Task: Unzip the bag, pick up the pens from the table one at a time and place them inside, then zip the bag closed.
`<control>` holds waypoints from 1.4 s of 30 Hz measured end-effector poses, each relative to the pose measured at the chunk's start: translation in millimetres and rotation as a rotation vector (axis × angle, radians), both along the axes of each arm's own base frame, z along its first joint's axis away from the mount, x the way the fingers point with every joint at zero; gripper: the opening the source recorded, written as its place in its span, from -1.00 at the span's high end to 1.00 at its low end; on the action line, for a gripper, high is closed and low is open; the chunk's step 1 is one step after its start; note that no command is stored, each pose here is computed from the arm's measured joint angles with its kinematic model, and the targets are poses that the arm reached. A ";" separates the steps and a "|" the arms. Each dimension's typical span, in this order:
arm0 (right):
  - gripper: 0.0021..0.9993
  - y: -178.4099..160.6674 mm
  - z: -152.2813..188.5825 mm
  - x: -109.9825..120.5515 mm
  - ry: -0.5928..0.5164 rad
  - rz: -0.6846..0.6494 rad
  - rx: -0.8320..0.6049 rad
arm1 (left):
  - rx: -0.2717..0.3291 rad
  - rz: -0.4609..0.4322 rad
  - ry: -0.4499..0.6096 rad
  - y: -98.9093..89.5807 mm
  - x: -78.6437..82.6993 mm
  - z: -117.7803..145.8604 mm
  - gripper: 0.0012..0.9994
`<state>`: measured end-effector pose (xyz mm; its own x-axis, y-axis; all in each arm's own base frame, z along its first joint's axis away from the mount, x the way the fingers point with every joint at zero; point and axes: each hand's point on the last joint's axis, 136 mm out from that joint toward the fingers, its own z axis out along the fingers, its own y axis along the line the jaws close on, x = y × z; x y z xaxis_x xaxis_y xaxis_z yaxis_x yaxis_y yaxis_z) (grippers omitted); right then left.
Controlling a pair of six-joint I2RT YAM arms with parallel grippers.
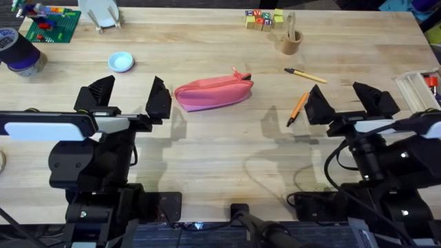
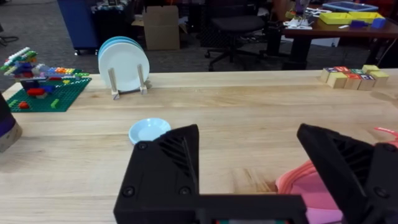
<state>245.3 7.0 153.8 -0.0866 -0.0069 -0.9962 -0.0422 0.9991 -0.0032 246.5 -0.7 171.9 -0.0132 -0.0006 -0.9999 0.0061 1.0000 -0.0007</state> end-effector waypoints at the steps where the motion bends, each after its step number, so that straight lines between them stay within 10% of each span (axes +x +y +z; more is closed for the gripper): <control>1: -0.99 0.0 0.0 0.0 0.000 0.000 0.000 | 0.000 0.000 0.000 0.0 0.0 0.0 -0.98; 19: -0.99 -1.9 -1.3 -0.8 0.015 -0.011 -0.003 | 0.006 0.000 0.064 0.1 -2.1 -10.7 -0.99; 23: -0.99 -1.8 -5.6 -20.2 0.225 -0.010 -0.004 | -0.034 0.003 0.185 -0.1 -23.4 11.4 -0.99; 33: -0.99 8.7 84.0 -39.7 0.337 0.050 0.009 | -0.097 -0.019 0.392 -6.7 -51.1 68.0 -0.99; 42: -0.99 16.7 136.8 -32.7 0.390 0.095 0.024 | -0.152 -0.098 0.574 -23.4 -38.6 90.3 -0.99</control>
<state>212.7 23.7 290.6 -0.4580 -0.0103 -0.8889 -0.1281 0.9903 0.0546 207.9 -24.1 262.2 -0.5581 -0.1141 -0.8219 0.0548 0.9833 -0.1737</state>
